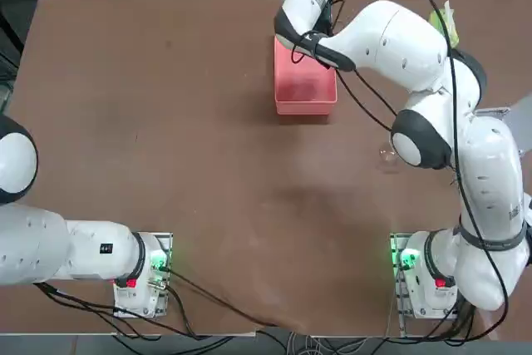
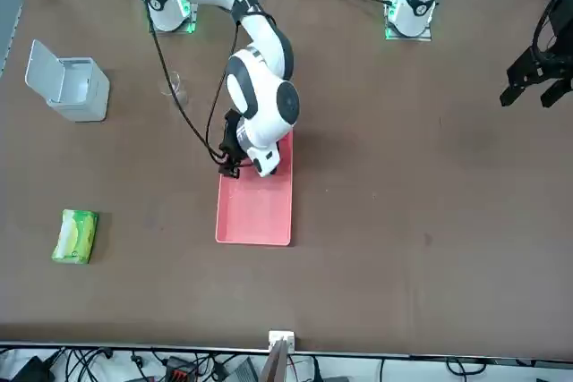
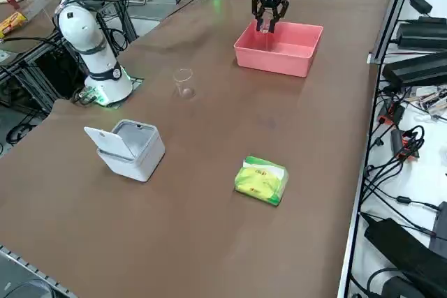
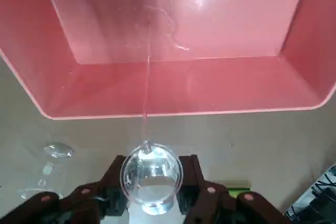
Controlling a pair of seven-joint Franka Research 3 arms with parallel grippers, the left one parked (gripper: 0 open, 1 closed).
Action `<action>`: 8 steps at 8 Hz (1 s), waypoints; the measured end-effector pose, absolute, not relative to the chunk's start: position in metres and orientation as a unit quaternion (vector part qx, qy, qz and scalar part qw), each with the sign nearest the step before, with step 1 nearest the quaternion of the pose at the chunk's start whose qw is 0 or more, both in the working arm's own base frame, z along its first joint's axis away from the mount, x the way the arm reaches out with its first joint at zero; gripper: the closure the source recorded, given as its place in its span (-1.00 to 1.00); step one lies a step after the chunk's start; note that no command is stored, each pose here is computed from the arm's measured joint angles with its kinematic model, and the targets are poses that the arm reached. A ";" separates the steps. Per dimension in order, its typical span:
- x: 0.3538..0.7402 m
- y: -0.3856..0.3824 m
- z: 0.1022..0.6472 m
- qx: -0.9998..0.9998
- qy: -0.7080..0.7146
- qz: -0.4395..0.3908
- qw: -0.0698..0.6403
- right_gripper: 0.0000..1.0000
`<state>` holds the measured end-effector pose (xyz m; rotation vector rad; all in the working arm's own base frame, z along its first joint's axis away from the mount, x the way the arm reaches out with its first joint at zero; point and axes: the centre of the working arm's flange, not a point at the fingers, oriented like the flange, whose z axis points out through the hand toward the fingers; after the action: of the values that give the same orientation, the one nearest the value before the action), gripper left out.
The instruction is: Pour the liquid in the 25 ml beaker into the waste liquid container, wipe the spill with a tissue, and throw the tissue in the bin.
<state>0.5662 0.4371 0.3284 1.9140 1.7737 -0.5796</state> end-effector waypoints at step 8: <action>0.549 0.448 0.317 0.696 0.632 -0.234 0.248 0.07</action>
<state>0.5485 0.4483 0.3168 1.8974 1.7216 -0.6374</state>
